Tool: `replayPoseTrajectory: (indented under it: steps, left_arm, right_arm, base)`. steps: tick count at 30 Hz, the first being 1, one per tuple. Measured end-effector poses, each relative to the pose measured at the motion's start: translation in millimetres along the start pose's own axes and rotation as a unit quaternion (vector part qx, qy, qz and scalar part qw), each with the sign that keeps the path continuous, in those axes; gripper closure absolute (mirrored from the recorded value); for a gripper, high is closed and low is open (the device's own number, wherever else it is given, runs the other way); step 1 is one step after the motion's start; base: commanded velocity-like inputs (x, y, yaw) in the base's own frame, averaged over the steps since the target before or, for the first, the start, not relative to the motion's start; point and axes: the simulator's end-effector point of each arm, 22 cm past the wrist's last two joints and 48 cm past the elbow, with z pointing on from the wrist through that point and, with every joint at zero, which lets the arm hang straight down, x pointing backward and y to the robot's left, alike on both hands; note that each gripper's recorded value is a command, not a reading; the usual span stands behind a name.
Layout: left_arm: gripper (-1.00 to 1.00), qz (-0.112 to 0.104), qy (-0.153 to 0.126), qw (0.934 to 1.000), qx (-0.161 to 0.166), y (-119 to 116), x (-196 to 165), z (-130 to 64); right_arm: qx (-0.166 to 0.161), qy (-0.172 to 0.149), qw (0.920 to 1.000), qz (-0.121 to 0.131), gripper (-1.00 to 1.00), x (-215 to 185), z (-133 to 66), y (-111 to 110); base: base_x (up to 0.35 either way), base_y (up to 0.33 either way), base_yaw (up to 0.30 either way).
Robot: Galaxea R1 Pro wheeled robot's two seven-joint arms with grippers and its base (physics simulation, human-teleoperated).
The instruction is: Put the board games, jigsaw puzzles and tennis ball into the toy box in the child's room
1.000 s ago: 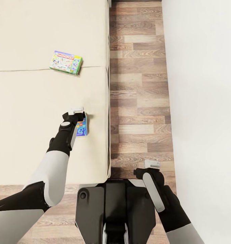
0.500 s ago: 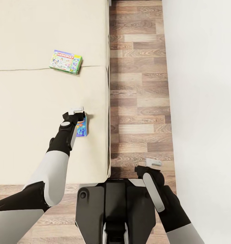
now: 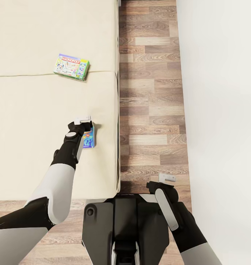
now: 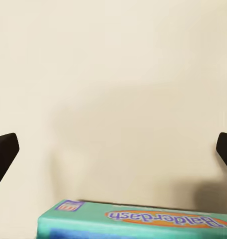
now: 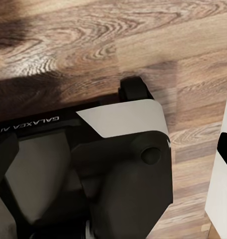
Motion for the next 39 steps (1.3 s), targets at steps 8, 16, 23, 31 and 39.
replayPoseTrajectory:
  steps: [8,16,23,31,39]
  left_arm:
    - [-1.0,0.0,0.0,1.0,0.0,0.1,0.3,-0.1]
    - [-1.0,0.0,0.001,1.0,0.0,-0.1,0.9,0.0]
    - [-1.0,0.001,0.002,1.0,0.0,-0.7,1.6,0.3]
    - [-1.0,0.001,0.003,1.0,0.001,-1.7,2.1,0.0]
    - [-1.0,0.001,0.003,1.0,0.001,-1.8,2.2,-0.1]
  right_arm:
    - [-0.001,0.001,1.0,0.001,-1.0,0.6,0.3,-0.1]
    - [0.0,0.004,1.0,0.0,-1.0,2.7,1.5,-0.2]
    - [0.0,0.006,1.0,0.0,-1.0,4.1,2.5,-0.2]
    - [0.0,0.007,1.0,-0.001,-1.0,5.5,3.1,0.0]
    - [0.0,0.008,1.0,-0.001,-1.0,5.7,3.2,0.0]
  base:
    - [-0.054,0.0,0.0]
    - [-0.116,0.0,0.0]
    - [-0.158,0.0,0.0]
    - [-0.095,0.0,0.0]
    - [-0.054,0.0,0.0]
